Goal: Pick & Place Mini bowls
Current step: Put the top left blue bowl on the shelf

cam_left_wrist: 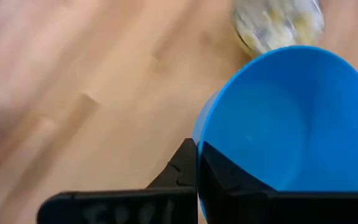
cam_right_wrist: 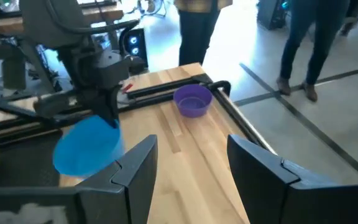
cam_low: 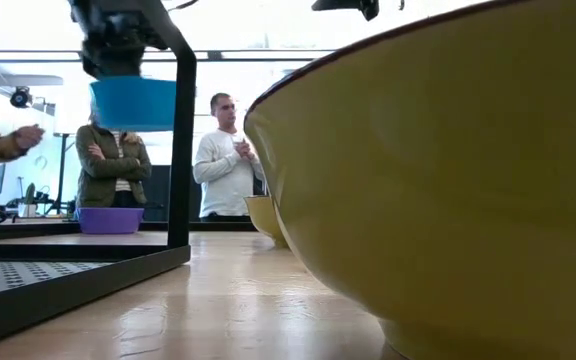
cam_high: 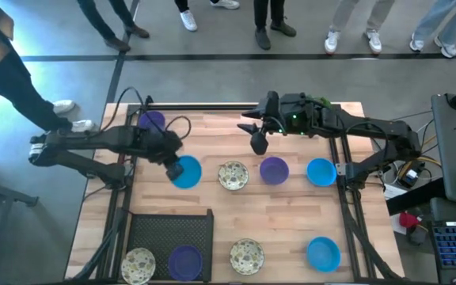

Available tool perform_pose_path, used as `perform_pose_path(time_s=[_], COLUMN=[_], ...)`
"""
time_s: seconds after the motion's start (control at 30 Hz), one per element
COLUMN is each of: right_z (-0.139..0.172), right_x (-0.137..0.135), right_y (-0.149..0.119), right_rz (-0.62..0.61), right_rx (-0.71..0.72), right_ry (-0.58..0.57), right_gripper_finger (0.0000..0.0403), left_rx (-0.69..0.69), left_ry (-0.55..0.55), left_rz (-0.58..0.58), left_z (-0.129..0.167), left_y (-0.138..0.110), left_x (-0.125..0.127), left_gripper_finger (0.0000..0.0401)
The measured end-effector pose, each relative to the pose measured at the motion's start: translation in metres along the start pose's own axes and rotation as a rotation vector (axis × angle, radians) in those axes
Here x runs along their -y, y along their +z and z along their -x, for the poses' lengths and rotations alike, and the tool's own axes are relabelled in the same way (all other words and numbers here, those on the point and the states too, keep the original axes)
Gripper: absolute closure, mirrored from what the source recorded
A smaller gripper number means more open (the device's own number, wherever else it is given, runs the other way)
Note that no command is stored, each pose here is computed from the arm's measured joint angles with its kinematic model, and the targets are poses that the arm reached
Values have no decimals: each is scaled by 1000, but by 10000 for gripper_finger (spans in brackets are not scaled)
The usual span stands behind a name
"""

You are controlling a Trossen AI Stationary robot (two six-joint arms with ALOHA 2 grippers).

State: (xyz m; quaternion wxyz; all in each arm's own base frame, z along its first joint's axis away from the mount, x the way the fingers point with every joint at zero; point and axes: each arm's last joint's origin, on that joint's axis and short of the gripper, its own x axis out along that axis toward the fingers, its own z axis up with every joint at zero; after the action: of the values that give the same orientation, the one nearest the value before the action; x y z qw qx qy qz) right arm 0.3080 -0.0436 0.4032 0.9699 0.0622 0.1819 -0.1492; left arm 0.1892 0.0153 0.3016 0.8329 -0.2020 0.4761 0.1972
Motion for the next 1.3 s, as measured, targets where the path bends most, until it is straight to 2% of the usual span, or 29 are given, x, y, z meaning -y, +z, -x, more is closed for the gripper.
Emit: perform_pose_path(time_s=[0.3,0.53,0.7,0.97,1.3], right_z=[1,3,4,4,4], right_x=[-5,-9,-12,-12,-12], right_y=[-9,-9,-11,-11,-11], right_rz=[50,118,148,126,124], right_rx=[-105,-108,-126,-135,-135], right_ry=[205,360,471,479,478], right_gripper_finger=[211,211,211,211,211], left_rx=[-211,-324,-339,-381,-372], left_ry=[-235,-263,-289,-283,-302], left_rz=[-154,-218,-216,-229,-227], left_z=[-9,-25,-37,-55,-77], left_y=[-27,-58,-74,-96,-110], left_x=[25,45,57,62,61], left_gripper_finger=[401,401,401,401,401])
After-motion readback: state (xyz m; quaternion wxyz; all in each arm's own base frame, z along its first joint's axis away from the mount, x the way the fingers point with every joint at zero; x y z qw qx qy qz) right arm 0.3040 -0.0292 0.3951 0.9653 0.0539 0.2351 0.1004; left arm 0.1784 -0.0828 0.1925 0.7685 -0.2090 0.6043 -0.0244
